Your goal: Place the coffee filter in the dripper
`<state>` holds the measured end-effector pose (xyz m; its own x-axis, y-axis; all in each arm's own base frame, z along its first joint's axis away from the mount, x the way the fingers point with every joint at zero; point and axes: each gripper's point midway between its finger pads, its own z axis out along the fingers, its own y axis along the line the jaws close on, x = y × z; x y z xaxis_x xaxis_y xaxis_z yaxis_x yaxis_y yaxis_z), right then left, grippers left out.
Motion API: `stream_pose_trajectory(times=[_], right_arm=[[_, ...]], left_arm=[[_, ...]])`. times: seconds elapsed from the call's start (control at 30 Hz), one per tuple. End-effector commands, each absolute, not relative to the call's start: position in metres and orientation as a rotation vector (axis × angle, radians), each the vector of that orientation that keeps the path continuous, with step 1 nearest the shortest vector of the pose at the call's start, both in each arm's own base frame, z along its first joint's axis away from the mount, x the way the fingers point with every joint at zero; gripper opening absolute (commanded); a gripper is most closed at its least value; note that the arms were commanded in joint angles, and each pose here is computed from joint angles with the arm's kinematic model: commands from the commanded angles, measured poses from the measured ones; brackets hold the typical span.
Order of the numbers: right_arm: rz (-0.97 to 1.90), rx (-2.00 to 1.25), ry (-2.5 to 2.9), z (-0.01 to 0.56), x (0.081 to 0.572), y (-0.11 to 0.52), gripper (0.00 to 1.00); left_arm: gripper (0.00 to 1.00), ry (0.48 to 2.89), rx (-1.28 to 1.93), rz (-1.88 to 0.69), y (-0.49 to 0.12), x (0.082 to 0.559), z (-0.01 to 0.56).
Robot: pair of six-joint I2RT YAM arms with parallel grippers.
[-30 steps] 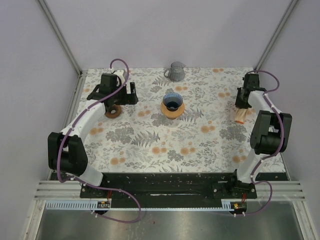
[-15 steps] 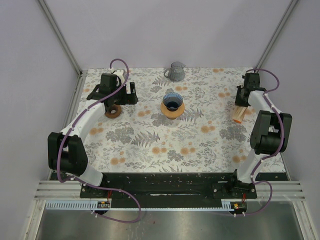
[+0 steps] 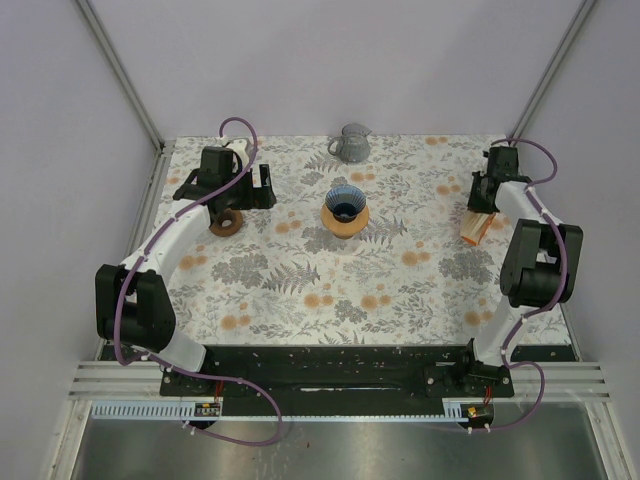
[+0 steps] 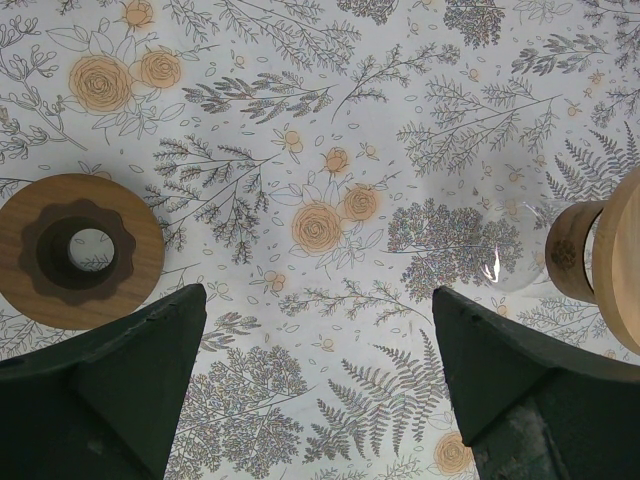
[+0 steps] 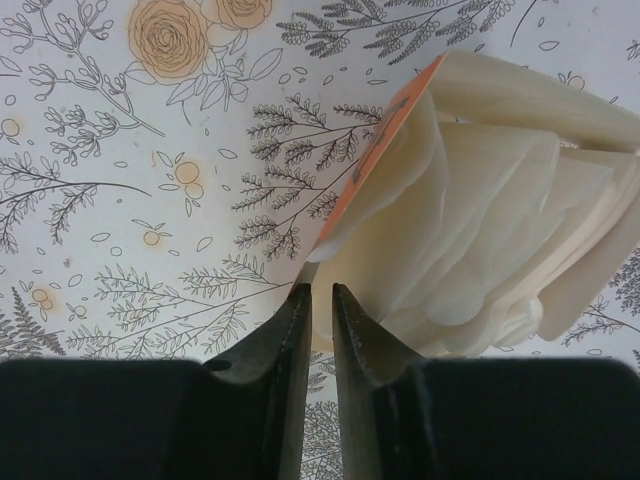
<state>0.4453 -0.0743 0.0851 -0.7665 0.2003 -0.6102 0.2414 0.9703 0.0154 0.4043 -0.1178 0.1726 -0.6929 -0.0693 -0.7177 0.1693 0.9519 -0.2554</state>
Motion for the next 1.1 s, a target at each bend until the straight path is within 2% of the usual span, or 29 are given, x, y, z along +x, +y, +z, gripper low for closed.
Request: stream_pose_trajectory(times=[0.0, 0.33, 0.47, 0.8, 1.07], right_arm=[[-0.065, 0.328, 2.465, 0.078, 0.449, -0.069, 0.21], [-0.056, 0.334, 2.453, 0.079, 0.449, -0.068, 0.17], [-0.032, 0.307, 2.438, 0.086, 0.447, -0.064, 0.22], [-0.026, 0.281, 2.287, 0.152, 0.446, -0.06, 0.24], [-0.148, 0.345, 2.246, 0.188, 0.457, -0.081, 0.26]], left_arm=[[0.99, 2.236, 0.074, -0.418, -0.121, 0.414, 0.198], [0.99, 2.238, 0.074, -0.42, -0.121, 0.414, 0.197], [0.99, 2.233, 0.073, -0.421, -0.121, 0.414, 0.199], [0.99, 2.24, 0.071, -0.426, -0.121, 0.414, 0.197], [0.99, 2.239, 0.073, -0.421, -0.12, 0.414, 0.196]])
